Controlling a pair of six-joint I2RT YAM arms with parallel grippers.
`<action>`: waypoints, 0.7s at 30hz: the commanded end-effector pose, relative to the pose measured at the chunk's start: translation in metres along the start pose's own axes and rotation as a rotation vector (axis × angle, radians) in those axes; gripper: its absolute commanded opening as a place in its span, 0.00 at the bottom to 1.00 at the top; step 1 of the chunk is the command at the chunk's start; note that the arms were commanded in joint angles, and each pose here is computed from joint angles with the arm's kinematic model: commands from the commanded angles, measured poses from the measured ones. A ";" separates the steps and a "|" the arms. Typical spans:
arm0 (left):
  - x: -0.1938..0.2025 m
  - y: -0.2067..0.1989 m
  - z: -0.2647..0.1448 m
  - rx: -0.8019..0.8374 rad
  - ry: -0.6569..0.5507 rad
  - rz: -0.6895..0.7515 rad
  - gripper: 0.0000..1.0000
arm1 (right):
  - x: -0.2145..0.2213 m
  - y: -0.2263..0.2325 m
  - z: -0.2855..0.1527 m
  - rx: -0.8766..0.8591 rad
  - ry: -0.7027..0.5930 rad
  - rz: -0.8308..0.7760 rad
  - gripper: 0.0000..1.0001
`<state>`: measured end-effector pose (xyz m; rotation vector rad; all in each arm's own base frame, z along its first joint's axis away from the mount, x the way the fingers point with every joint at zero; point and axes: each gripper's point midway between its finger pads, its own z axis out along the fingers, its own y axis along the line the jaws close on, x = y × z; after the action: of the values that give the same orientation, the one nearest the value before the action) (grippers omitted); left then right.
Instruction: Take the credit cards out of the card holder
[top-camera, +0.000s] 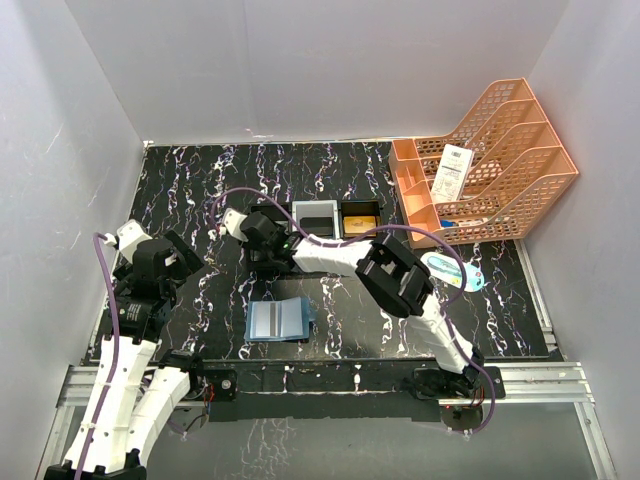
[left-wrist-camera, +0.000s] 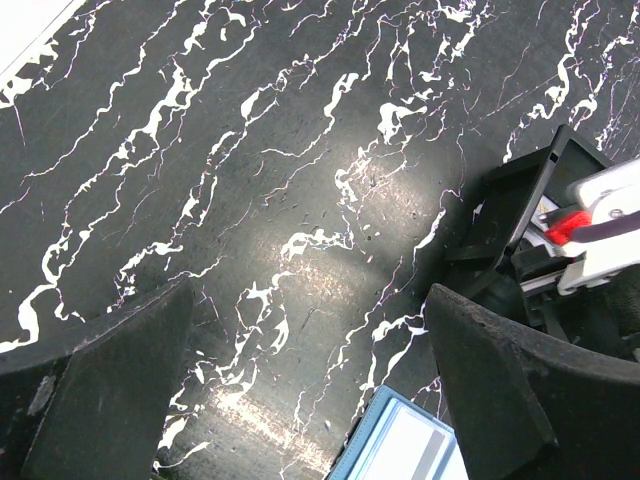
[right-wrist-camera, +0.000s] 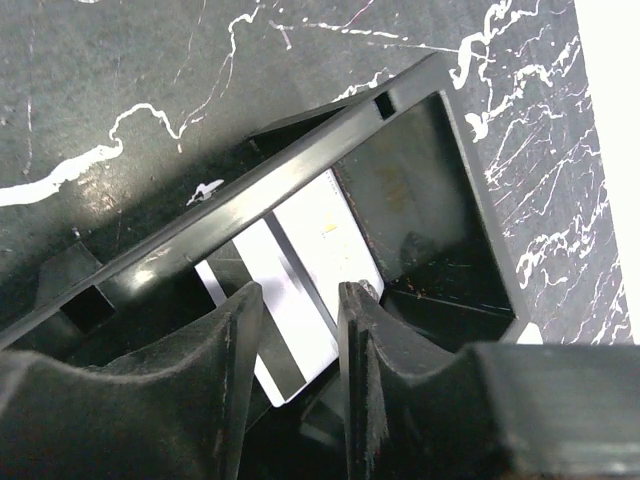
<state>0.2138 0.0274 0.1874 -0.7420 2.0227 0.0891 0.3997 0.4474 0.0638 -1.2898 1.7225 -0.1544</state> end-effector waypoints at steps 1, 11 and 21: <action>-0.009 -0.001 -0.002 0.001 -0.024 -0.003 0.99 | -0.063 -0.054 -0.038 0.095 -0.189 0.221 0.37; -0.009 0.000 -0.003 -0.001 -0.029 -0.007 0.99 | -0.070 -0.070 -0.061 0.051 -0.211 0.669 0.38; -0.010 0.000 -0.003 -0.001 -0.034 -0.013 0.99 | -0.065 -0.056 -0.066 -0.042 -0.132 0.876 0.33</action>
<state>0.2137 0.0275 0.1877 -0.7421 2.0211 0.0887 0.3979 0.4406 0.1437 -0.5858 1.9891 0.3324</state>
